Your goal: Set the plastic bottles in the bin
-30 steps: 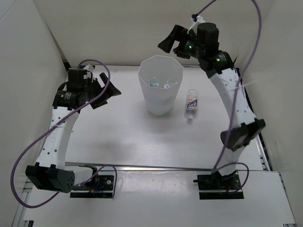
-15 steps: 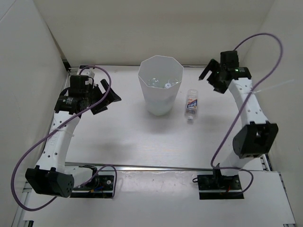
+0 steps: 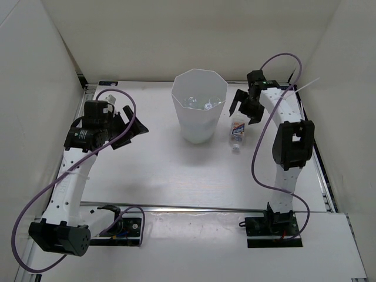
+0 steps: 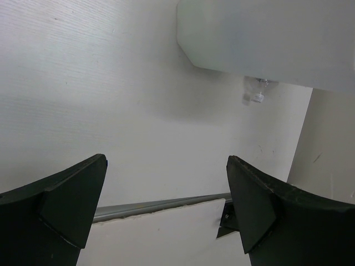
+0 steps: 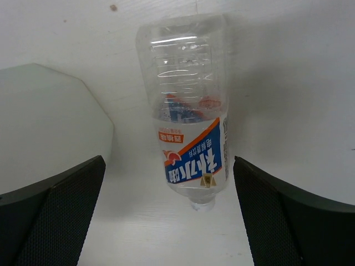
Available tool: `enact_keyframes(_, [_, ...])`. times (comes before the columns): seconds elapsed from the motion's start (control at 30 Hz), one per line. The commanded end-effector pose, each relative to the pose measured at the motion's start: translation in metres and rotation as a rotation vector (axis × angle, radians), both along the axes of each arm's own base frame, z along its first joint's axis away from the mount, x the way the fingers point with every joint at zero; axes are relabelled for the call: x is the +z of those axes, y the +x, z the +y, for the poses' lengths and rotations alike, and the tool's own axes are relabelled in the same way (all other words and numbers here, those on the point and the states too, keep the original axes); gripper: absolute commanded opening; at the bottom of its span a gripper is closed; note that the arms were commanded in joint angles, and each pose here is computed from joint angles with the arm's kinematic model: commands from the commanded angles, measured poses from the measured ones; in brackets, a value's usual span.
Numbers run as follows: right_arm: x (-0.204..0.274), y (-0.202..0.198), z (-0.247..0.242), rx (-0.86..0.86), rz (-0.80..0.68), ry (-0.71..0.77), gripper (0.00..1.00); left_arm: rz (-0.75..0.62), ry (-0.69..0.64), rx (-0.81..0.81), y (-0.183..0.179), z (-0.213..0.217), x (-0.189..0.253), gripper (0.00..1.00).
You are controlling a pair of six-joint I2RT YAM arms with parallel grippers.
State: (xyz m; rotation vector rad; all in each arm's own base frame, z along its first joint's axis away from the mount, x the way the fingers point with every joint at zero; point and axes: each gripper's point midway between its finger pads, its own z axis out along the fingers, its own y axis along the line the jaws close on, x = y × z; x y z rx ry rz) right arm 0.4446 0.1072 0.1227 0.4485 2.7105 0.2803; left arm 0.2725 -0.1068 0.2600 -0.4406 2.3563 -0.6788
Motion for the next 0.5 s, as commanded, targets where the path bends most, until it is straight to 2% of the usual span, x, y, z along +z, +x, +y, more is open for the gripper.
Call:
enact_keyframes(0.0, [-0.011,-0.004,0.001,0.057,0.043,-0.043,1.0,0.006,0.018,0.007,-0.015,0.006,-0.005,1.0])
enact_keyframes(0.2, [-0.051,-0.019,-0.005,0.052,0.155,-0.081,1.0,0.006,0.025,0.034,-0.017,0.013,-0.005,1.0])
enact_keyframes(0.33, [-0.061,-0.025,0.003,0.091,0.192,-0.038,1.0,0.006,0.025,0.034,-0.017,0.013,-0.005,1.0])
enact_keyframes(0.47, [-0.07,-0.034,0.004,0.095,0.23,-0.033,0.94,0.02,0.034,0.027,-0.02,0.014,-0.011,1.0])
